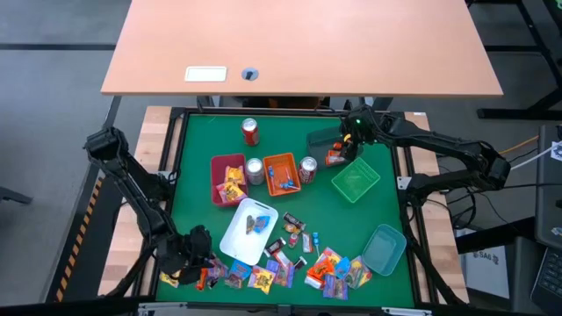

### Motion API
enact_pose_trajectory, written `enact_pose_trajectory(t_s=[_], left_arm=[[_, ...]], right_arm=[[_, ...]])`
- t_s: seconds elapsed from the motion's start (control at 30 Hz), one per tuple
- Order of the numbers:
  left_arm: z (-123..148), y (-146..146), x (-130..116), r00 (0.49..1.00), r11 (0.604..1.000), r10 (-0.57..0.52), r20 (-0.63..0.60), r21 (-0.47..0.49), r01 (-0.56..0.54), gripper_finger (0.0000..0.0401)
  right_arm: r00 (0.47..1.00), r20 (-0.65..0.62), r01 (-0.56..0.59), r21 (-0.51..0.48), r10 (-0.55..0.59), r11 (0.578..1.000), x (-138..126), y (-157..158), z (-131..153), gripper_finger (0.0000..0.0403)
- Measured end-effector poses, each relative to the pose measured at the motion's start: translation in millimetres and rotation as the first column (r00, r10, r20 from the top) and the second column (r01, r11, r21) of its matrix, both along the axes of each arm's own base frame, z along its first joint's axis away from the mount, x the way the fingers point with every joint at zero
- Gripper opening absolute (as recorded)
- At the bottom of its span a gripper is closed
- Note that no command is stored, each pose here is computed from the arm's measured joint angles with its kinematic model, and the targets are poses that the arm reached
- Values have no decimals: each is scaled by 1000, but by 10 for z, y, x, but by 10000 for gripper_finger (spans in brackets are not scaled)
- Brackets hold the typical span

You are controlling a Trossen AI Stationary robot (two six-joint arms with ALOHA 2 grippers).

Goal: Sort candy
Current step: Put the purple gummy into the white bin

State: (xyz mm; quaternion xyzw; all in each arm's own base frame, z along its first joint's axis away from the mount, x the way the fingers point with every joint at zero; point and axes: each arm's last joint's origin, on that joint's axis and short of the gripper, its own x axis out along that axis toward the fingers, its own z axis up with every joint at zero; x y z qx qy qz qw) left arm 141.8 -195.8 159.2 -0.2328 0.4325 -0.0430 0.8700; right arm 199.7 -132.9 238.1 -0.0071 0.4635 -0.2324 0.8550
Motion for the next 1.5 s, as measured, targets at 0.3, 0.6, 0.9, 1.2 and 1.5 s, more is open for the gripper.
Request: enact_pose_trajectory(t_s=[0.3, 0.6, 0.9, 1.2, 1.5], left_arm=[[-174, -34, 22, 999, 996, -24, -35, 81, 26, 117], [-287, -54, 38, 997, 985, -64, -46, 156, 71, 117], [-298, -45, 35, 995, 978, -92, -50, 185, 99, 65], [-288, -51, 33, 993, 981, -102, -53, 163, 109, 5], [-27, -83, 66, 995, 991, -96, 23, 93, 94, 0]], right_arm=[[1000, 0, 0, 0, 0, 1000, 0, 0, 0, 266], [1000, 1, 0, 0, 0, 1000, 0, 1, 1, 266], [1000, 0, 0, 1, 0, 1000, -1, 1, 1, 266], [1000, 0, 0, 1, 0, 1000, -1, 1, 1, 266], [1000, 0, 0, 1, 0, 1000, -1, 1, 1, 266]])
